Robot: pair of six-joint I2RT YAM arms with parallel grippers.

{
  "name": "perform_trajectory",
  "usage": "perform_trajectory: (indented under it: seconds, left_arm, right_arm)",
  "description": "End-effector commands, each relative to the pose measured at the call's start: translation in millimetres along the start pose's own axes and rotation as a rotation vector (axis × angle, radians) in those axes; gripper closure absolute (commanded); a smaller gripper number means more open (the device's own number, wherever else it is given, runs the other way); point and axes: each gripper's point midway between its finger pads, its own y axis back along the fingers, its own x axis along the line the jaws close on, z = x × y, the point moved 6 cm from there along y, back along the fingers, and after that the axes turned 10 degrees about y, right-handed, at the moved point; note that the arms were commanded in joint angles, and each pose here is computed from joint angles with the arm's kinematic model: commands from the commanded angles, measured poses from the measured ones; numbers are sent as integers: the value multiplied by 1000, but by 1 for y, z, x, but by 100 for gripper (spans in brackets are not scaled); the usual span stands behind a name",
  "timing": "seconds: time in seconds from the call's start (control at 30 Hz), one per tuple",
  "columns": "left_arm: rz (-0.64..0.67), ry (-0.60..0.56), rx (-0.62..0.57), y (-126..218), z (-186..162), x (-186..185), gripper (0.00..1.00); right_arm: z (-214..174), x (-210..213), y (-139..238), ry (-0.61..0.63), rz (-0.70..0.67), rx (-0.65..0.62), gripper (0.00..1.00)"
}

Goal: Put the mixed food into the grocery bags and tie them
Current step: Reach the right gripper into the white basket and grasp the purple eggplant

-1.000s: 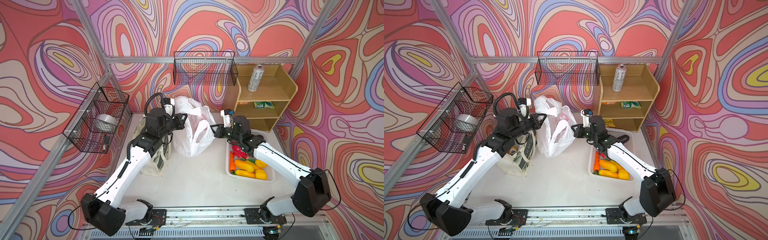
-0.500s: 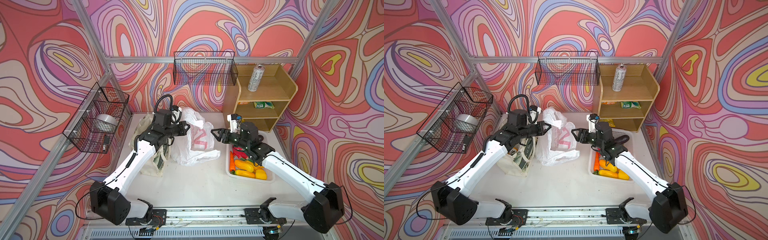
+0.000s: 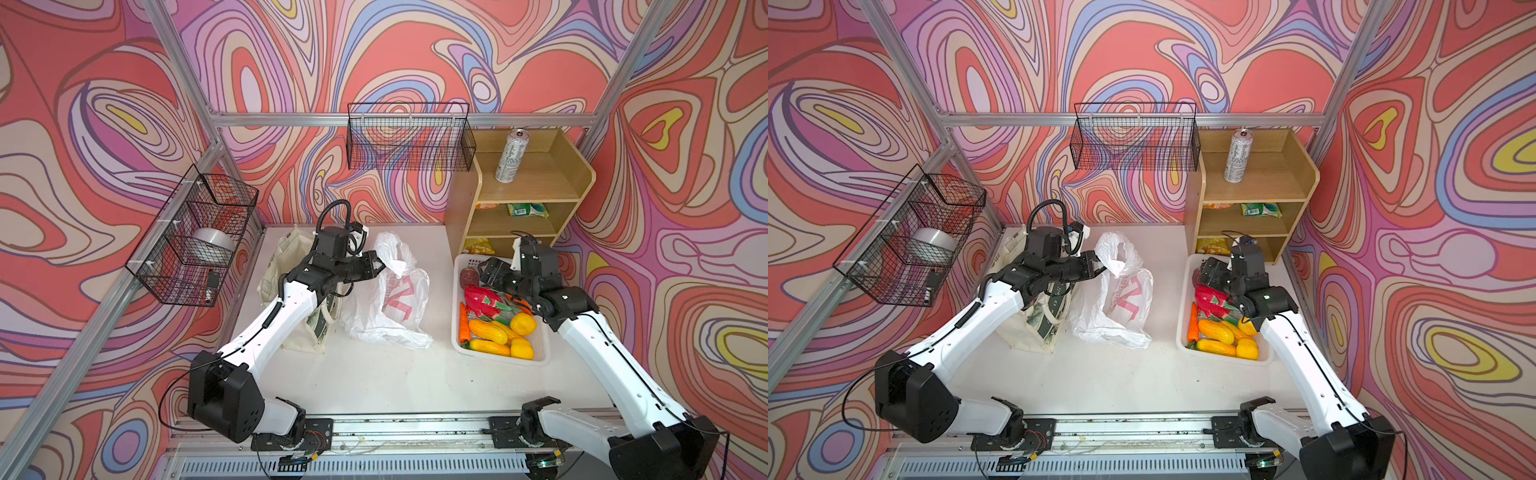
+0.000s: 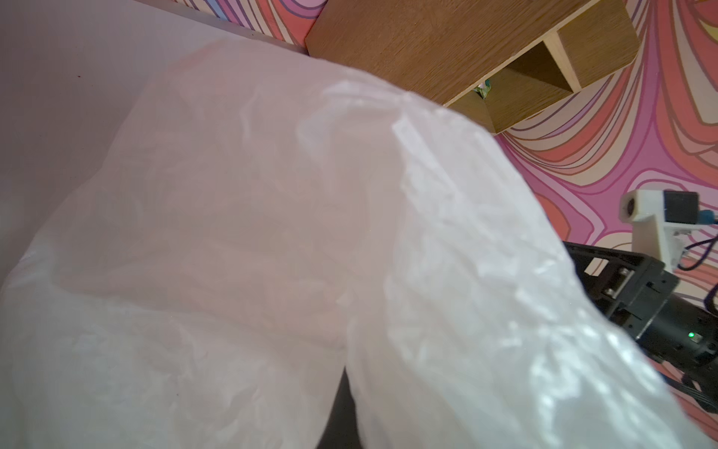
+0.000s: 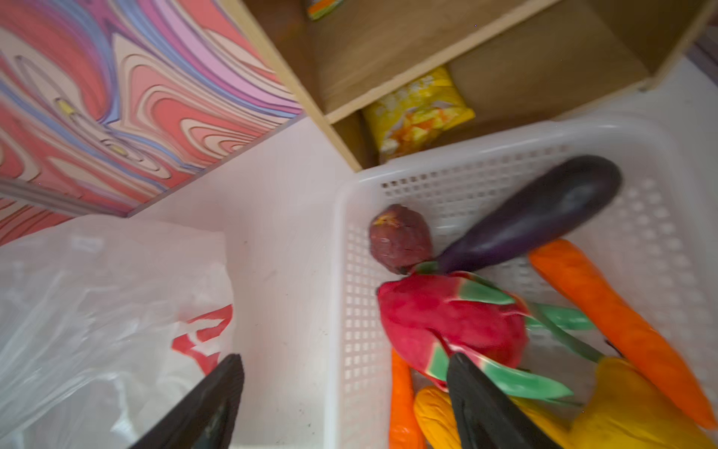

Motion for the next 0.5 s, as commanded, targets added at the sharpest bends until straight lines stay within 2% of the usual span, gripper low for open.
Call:
perform_trajectory:
  seconds: [0.0, 0.27, 0.47]
  left_arm:
    - [-84, 27, -33, 6, 5, -14, 100]
    - [-131, 54, -35, -4, 9, -15, 100]
    - [-151, 71, -22, -13, 10, -12, 100]
  right_arm:
    - [-15, -38, -11, -82, -128, 97, 15]
    - [-19, -84, -58, -263, -235, 152, 16]
    - [-13, -101, -100, -326, -276, 168, 16]
